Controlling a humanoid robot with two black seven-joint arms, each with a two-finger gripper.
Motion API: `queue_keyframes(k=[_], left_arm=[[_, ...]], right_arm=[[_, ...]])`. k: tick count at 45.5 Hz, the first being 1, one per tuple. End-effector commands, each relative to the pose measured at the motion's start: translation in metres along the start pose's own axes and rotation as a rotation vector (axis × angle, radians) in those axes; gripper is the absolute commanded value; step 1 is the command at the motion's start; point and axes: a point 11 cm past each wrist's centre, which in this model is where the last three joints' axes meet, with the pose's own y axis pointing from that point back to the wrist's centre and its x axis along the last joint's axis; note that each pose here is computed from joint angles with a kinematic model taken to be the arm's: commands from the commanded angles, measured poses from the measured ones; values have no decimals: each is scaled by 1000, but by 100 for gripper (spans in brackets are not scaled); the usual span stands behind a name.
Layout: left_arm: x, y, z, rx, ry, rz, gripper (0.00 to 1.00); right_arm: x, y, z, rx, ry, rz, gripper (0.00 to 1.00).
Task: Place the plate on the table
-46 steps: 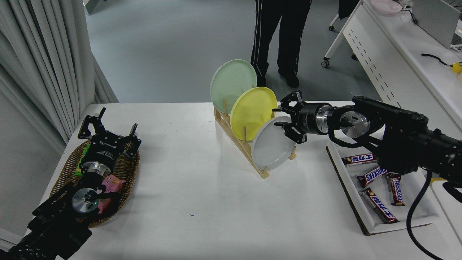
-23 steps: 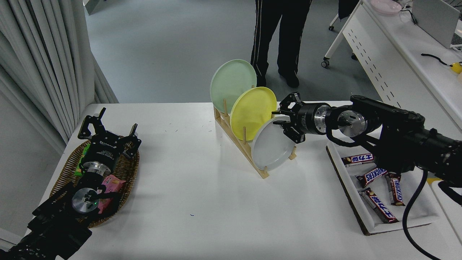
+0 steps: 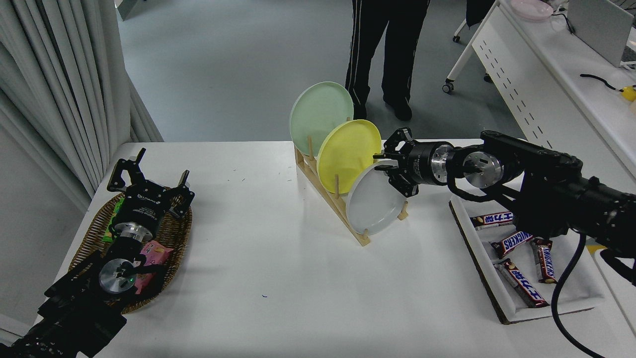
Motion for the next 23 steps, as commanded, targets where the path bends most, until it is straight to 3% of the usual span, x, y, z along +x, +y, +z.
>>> queue_keyframes(k=[1, 23], left_arm=[[0, 0, 0, 0, 0, 0, 100], [0, 0, 0, 0, 0, 0, 100]], right_arm=[[-2, 0, -2, -1, -9, -6, 16], [0, 1, -4, -23, -18, 0, 8]])
